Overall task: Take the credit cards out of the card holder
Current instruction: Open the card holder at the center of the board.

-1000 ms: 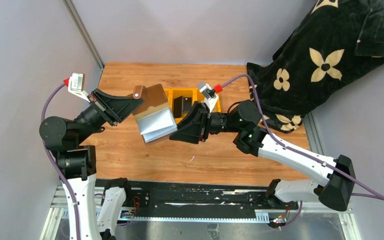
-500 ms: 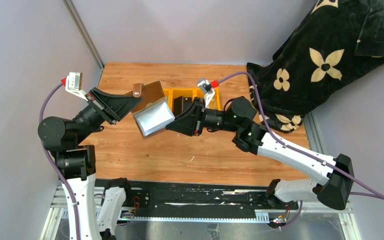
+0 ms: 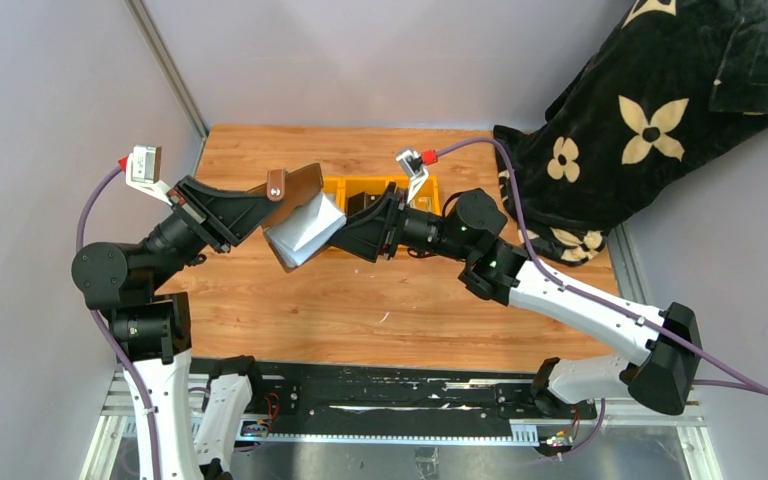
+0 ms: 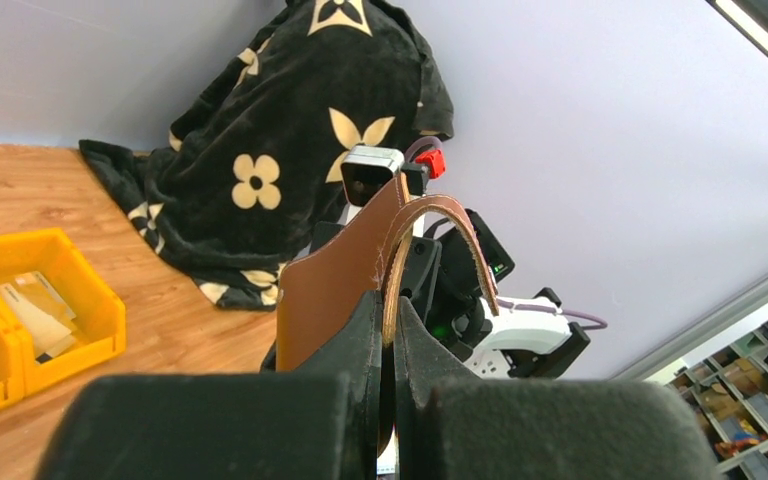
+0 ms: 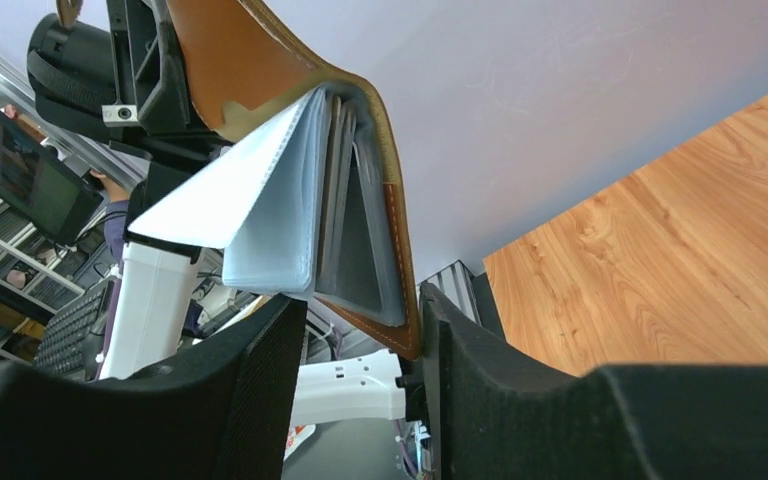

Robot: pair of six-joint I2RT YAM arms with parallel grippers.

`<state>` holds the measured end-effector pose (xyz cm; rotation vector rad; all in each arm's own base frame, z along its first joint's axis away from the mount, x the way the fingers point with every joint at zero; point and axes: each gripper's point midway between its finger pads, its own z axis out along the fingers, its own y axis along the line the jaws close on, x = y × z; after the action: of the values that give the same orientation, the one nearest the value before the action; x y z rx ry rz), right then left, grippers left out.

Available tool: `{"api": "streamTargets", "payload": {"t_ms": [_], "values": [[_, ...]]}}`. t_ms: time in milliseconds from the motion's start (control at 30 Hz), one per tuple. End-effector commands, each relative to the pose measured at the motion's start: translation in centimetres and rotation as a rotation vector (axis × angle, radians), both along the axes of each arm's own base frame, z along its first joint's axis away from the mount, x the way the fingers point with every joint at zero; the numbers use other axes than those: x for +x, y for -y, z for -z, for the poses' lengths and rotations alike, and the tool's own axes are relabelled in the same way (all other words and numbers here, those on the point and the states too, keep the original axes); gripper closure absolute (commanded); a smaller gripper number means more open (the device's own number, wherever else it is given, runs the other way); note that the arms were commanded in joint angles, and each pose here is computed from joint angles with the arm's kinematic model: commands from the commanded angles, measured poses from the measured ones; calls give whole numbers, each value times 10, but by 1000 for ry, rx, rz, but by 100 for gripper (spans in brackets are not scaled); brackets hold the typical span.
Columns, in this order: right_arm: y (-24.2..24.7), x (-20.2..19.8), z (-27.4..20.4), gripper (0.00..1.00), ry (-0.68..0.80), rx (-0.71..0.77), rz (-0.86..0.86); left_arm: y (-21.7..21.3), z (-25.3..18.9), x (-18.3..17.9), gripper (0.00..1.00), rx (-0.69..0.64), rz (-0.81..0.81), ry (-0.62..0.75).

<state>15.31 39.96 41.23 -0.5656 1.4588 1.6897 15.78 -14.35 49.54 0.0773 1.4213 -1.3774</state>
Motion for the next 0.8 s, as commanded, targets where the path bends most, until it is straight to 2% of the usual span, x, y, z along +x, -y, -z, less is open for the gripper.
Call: {"api": "streamTargets", "payload": {"t_ms": [0,233,467,533,633,733,767], "values": [[2,6,-40,49,39,117,30,5,-3,-15,100,11,49,21],[-2,-7,-63,32,88,199,-46,7,1,-16,100,12,75,1],[-2,-12,-71,30,111,243,-68,9,7,-19,100,15,98,-19],[-3,-17,-73,40,110,254,-94,9,10,-17,100,13,97,-25],[-4,-20,-72,70,92,252,-125,7,12,-14,100,15,75,-23],[-4,-24,-69,91,75,244,-147,3,15,-7,100,34,19,-22],[-3,-25,-67,95,72,237,-151,0,18,-4,100,49,-17,-26]]}}
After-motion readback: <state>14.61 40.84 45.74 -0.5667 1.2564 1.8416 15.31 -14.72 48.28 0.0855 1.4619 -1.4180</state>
